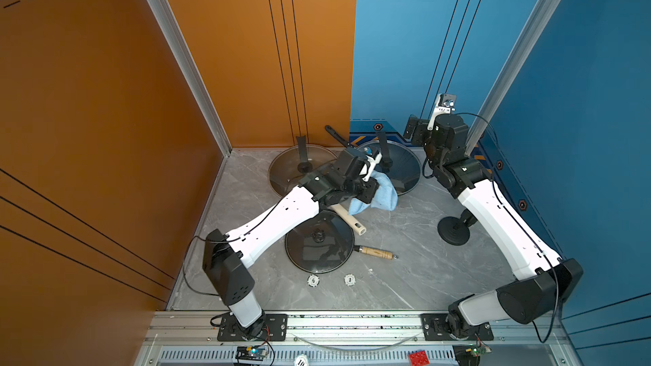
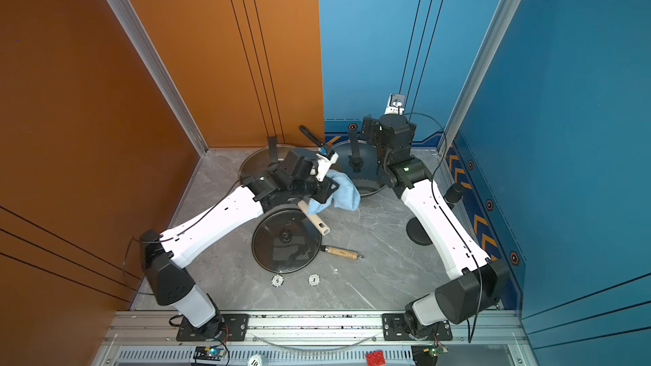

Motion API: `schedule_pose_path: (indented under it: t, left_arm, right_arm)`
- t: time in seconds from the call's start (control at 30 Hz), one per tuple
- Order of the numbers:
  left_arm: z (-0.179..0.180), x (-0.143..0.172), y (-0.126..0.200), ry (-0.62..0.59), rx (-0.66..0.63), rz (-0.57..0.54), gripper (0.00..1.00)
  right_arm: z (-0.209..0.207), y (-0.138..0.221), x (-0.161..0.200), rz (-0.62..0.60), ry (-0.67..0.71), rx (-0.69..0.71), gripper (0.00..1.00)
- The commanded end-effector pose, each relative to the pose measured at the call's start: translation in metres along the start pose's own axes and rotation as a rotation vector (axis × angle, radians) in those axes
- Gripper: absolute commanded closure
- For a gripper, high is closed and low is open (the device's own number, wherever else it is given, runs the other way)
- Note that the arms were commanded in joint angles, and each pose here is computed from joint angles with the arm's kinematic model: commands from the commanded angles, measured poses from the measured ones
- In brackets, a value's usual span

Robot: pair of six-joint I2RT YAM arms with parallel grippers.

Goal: Wipe the pot lid with a cloth
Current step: Place the cleaning item at the center of the board.

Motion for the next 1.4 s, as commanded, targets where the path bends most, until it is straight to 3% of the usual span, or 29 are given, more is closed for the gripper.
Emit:
schedule_pose_path:
  t: [0.0, 0.03, 0.13, 0.47, 0.67, 0.83, 0.93, 1.0, 1.17, 1.37]
  left_arm:
    - [-0.029, -0.005, -0.025, -0.032, 0.188, 0.019, 0.23]
    - [-0.026, -0.002, -0.034, -0.014, 0.167, 0.038, 0.01]
    - [-0.012, 0.002, -0.042, 0.027, 0.094, 0.059, 0.02]
    - [0.006, -0.008, -0.016, 0.015, -0.021, 0.011, 0.02]
    - [0.061, 0.000, 0.050, 0.082, -0.364, -0.109, 0.02]
    - [0.139, 0.055, 0.140, 0.260, -0.707, -0.294, 0.02]
    - [0.173, 0.108, 0.180, 0.283, -0.919, -0.269, 0.02]
    - [0.187, 0.143, 0.195, 0.306, -0.994, -0.250, 0.02]
    - [0.208, 0.215, 0.202, 0.288, -1.119, -0.235, 0.02]
    - [0.224, 0.276, 0.177, 0.303, -1.147, -0.112, 0.02]
  right_arm:
    - [-0.024, 0.015, 0.002, 0.024, -0.009, 0.083, 0.00]
    - [-0.028, 0.020, 0.000, 0.022, -0.011, 0.086, 0.00]
    - [-0.037, 0.032, -0.002, 0.021, -0.002, 0.096, 0.00]
    - [-0.056, 0.040, 0.002, 0.035, -0.004, 0.111, 0.00]
    - [-0.055, 0.036, 0.022, 0.108, 0.050, 0.071, 0.00]
    - [-0.054, 0.038, 0.065, 0.229, 0.093, -0.011, 0.00]
    - [-0.054, 0.042, 0.095, 0.297, 0.121, -0.063, 0.00]
    - [-0.057, 0.046, 0.120, 0.340, 0.140, -0.076, 0.00]
    - [-0.080, 0.064, 0.184, 0.380, 0.159, -0.015, 0.00]
    - [-0.129, 0.080, 0.214, 0.301, 0.138, 0.155, 0.00]
Point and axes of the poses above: each gripper's point midway between its finger pads, its own y axis back along the fingers, its own z axis along the line the jaws close on, x = y × z, the point moved 5 cm from there along y, back along the fingers, and after that the axes turned 10 degrees about -y, right-handed, at the moved point
